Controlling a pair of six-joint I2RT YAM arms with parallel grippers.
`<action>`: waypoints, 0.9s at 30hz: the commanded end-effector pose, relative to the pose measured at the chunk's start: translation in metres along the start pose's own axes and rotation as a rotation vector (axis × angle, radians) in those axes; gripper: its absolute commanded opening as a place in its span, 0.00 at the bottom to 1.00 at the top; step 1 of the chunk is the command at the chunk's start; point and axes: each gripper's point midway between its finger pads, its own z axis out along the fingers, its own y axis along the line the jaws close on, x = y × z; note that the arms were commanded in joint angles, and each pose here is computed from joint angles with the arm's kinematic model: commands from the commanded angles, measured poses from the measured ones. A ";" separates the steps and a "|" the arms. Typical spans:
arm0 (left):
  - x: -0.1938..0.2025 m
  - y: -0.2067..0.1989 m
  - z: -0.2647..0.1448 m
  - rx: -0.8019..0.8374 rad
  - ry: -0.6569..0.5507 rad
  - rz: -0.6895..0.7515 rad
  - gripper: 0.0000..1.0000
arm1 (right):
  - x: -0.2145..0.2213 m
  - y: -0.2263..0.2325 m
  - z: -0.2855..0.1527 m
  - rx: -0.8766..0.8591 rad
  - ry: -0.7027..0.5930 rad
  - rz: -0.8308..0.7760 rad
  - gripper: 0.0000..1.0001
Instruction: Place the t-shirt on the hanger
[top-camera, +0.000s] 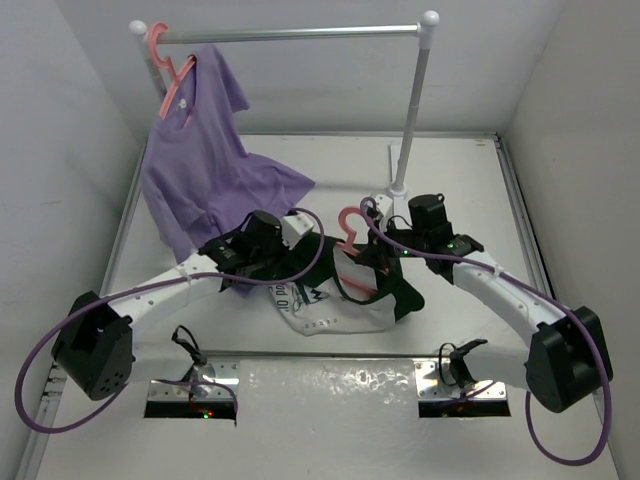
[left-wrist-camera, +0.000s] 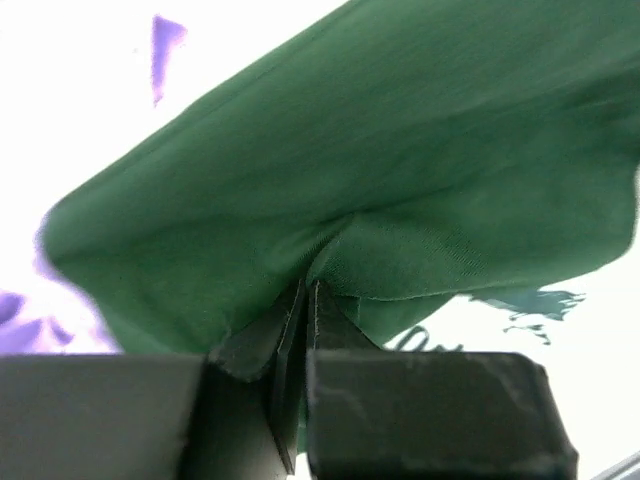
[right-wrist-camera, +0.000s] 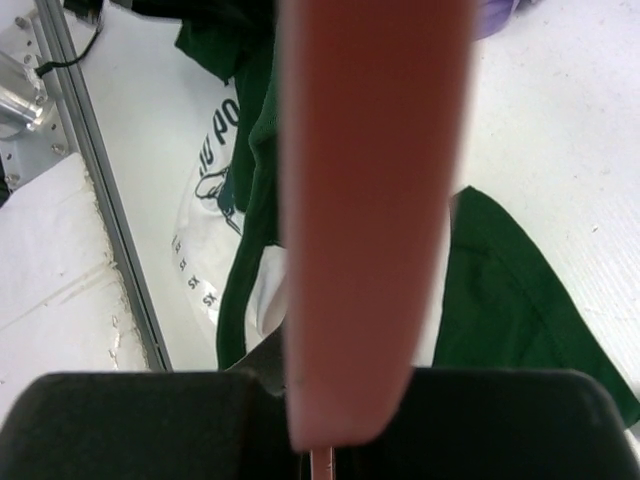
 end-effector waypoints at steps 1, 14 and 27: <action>-0.008 0.036 -0.012 -0.118 -0.056 -0.001 0.00 | -0.024 0.000 -0.007 -0.003 -0.044 -0.058 0.00; -0.006 0.109 -0.049 -0.257 -0.097 -0.011 0.00 | -0.037 -0.015 -0.049 0.033 -0.021 -0.093 0.00; -0.086 0.069 -0.089 0.111 -0.441 0.145 0.49 | -0.078 0.004 -0.079 0.028 -0.029 -0.179 0.00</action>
